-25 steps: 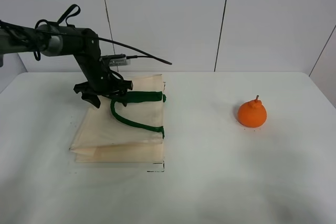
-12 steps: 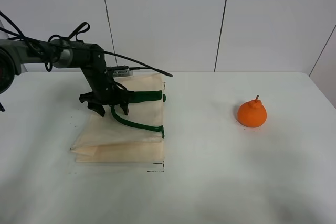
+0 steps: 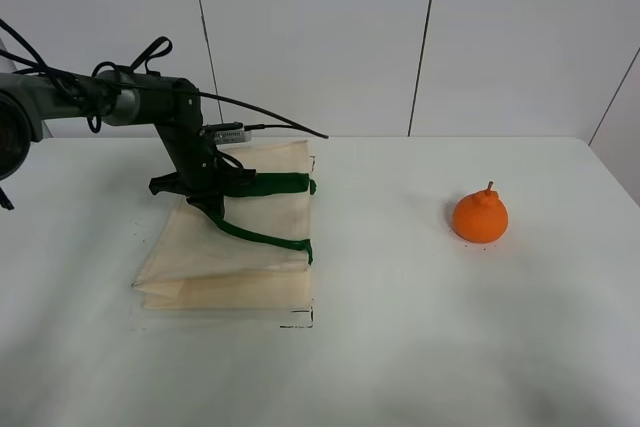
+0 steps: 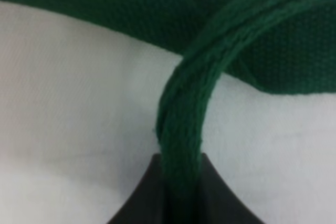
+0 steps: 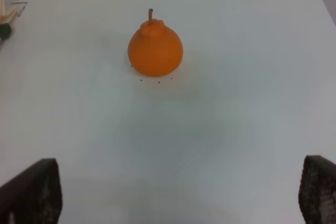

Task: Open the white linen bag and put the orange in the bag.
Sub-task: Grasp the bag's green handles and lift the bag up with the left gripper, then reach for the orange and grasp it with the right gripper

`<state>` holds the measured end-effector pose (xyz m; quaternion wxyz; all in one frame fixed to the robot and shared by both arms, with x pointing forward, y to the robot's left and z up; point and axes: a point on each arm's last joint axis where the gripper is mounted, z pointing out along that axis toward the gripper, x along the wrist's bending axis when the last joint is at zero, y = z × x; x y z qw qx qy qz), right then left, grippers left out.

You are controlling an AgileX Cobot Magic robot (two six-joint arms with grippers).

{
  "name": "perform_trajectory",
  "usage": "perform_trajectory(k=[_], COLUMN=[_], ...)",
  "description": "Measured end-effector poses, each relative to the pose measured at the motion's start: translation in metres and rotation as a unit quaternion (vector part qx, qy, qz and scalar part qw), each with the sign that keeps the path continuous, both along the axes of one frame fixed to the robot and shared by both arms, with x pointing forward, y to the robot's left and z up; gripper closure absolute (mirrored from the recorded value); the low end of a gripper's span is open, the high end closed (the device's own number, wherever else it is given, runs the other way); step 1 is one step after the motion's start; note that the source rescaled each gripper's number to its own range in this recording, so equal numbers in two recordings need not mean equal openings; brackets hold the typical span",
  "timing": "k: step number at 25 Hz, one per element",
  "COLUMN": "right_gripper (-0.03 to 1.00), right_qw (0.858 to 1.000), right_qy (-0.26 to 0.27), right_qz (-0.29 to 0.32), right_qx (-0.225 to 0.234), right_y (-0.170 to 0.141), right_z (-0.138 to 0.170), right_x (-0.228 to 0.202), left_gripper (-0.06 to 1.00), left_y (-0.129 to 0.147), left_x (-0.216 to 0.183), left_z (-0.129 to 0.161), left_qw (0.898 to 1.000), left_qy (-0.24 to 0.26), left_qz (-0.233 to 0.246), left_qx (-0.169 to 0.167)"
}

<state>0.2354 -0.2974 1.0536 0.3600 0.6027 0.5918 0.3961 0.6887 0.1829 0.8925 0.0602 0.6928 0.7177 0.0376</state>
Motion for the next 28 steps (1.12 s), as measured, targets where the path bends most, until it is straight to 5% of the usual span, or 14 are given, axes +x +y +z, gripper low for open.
perform_trajectory(k=[3,14,19,28], right_gripper=[-0.03,-0.03,-0.03,-0.03], right_qw=[1.000,1.000,1.000,0.996], right_qy=[0.000,0.000,0.000,0.092], right_qz=[0.000,0.000,0.000,0.000], right_qx=[0.000,0.000,0.000,-0.002], right_y=[0.000,0.000,0.000,0.001], right_z=[0.000,0.000,0.000,0.009], right_x=[0.000,0.000,0.000,0.043], left_gripper=[0.94,0.94,0.94,0.94], left_y=[-0.001,-0.006,-0.010,-0.002], left_x=[0.005,-0.002,-0.033,-0.055], left_z=[0.028,0.192,0.254,0.292], left_qw=[1.000,0.991,0.979,0.969], left_qy=[0.002,-0.122,-0.180,-0.225], left_qz=[-0.004,-0.042,-0.062,-0.068], left_qx=[0.004,-0.022,-0.075,-0.077])
